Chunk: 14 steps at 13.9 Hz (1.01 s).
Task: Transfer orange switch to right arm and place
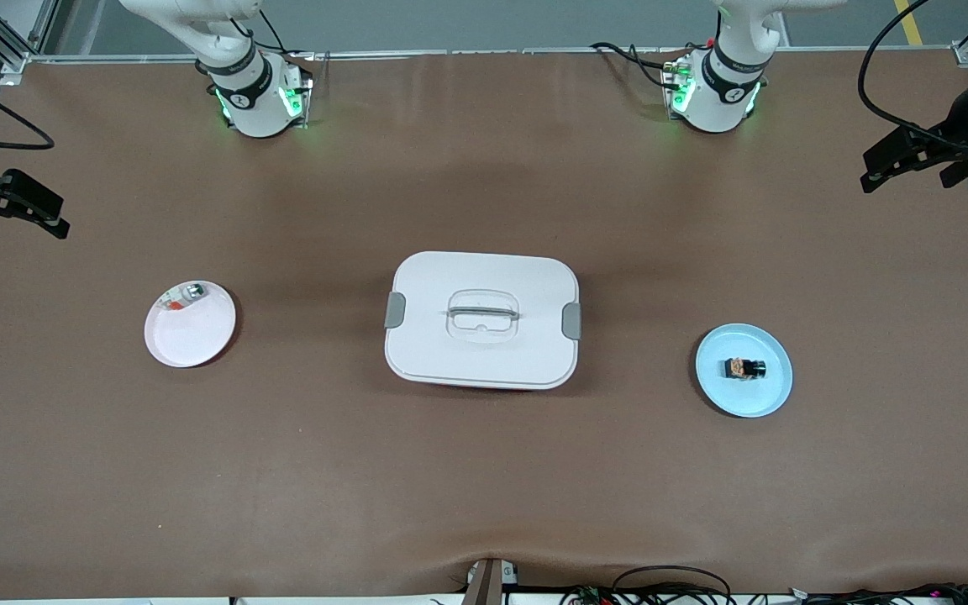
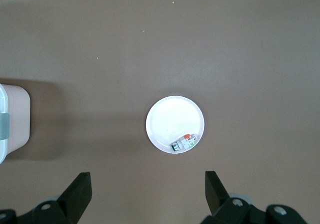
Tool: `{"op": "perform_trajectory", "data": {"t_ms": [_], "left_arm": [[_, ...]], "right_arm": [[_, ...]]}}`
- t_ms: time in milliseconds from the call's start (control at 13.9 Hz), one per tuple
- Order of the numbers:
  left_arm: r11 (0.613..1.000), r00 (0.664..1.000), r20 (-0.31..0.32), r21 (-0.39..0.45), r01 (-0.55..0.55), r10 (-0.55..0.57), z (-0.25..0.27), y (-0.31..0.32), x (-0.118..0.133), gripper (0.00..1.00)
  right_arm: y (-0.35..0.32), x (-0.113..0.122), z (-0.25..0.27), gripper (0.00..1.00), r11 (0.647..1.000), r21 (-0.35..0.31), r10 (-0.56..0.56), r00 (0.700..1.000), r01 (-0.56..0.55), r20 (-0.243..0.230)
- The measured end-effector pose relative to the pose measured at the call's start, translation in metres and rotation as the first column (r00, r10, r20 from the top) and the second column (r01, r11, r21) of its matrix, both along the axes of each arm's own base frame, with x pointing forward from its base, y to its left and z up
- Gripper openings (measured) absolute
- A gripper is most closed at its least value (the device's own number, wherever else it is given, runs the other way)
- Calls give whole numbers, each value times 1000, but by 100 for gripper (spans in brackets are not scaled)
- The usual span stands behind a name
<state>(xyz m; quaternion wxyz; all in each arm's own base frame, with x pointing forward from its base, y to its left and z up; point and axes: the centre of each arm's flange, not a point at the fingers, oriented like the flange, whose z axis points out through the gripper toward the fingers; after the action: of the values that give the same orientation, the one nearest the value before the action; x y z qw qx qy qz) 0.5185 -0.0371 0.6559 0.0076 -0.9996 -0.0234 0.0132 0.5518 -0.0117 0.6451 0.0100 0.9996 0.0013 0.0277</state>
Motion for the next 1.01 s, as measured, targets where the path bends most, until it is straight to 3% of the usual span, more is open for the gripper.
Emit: {"op": "perform_trajectory", "data": {"t_ms": [505, 1009], "left_arm": [[1000, 1000, -12, 0, -1, 1, -6, 0, 5, 100], [1000, 996, -86, -1, -6, 6, -58, 3, 46, 100]], "right_arm": [[0, 0, 0, 100, 1000, 0, 0, 1000, 0, 0], [0, 0, 0, 100, 1000, 0, 0, 1000, 0, 0]]}}
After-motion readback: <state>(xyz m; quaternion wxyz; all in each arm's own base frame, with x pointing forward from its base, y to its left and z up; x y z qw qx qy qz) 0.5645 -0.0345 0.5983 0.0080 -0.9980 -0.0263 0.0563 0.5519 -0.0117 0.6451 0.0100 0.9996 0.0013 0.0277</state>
